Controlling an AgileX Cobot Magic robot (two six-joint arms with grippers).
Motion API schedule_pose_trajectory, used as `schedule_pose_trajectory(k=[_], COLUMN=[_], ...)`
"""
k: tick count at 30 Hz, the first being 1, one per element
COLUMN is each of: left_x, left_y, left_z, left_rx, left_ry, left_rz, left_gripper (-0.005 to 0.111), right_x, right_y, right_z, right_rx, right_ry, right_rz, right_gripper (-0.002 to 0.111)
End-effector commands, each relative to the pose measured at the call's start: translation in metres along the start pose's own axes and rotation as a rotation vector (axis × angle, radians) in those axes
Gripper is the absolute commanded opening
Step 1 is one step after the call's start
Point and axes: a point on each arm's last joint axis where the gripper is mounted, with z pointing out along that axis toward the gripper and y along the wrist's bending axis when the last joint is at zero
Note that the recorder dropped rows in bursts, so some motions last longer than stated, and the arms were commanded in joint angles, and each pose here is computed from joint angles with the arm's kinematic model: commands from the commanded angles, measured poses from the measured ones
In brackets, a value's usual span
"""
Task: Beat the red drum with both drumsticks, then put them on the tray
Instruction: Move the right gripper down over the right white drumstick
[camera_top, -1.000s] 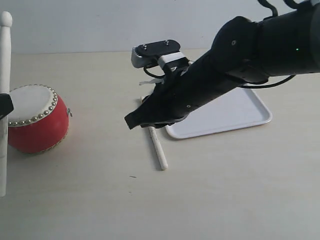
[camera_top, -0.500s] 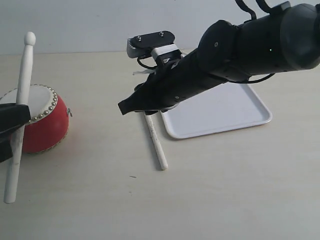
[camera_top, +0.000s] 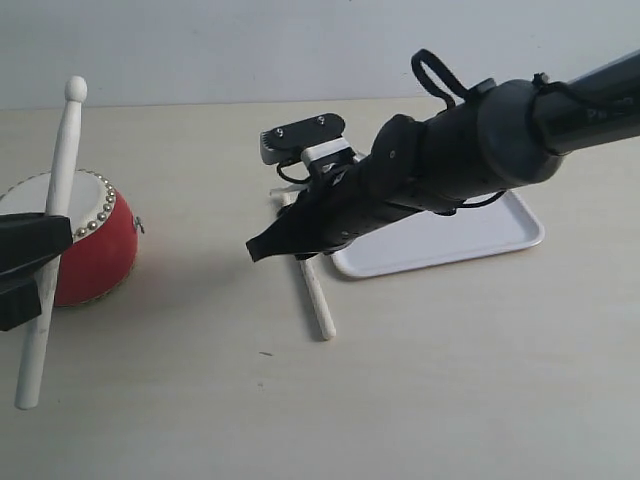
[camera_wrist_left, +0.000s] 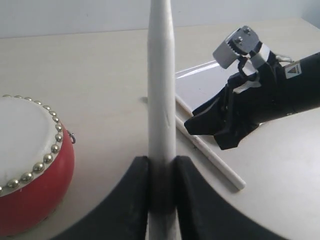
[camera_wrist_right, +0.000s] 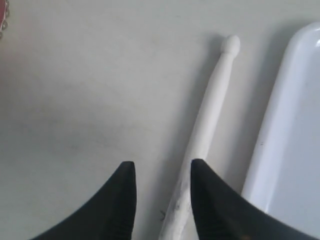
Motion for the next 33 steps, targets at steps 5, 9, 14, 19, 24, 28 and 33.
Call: schedule_pose_trajectory(k=[5, 9, 14, 19, 24, 28, 33], left_x=[0.001, 0.001, 0.001, 0.001, 0.001, 0.001, 0.001], left_y=[0.000, 0.000, 0.000, 0.000, 0.000, 0.000, 0.000], left_z=[0.000, 0.000, 0.000, 0.000, 0.000, 0.000, 0.000], left_rx=[0.002, 0.001, 0.001, 0.001, 0.001, 0.001, 0.000], left_ry=[0.001, 0.002, 0.002, 0.002, 0.002, 0.002, 0.004], left_rz=[-0.013, -0.009, 0.003, 0.003, 0.003, 0.003, 0.002], left_gripper=[0.000, 0.000, 0.000, 0.000, 0.000, 0.000, 0.000], right_x=[-0.006, -0.008, -0.015, -0.023, -0.023, -0.021, -0.017], right_y=[0.001, 0.001, 0.003, 0.002, -0.010, -0.013, -0.009], right_z=[0.020, 0.024, 0.022, 0.018, 0.012, 0.013, 0.019], right_rx=[-0.020, -0.021, -0.032, 0.001, 0.149, 0.172, 0.132], right_ry=[0.026, 0.021, 0.035, 0.104, 0.224, 0.253, 0.260], right_rz=[0.004, 0.004, -0.003, -0.009, -0.012, -0.019, 0.005], right_gripper=[0.036, 0.036, 0.036, 0.036, 0.036, 0.036, 0.036])
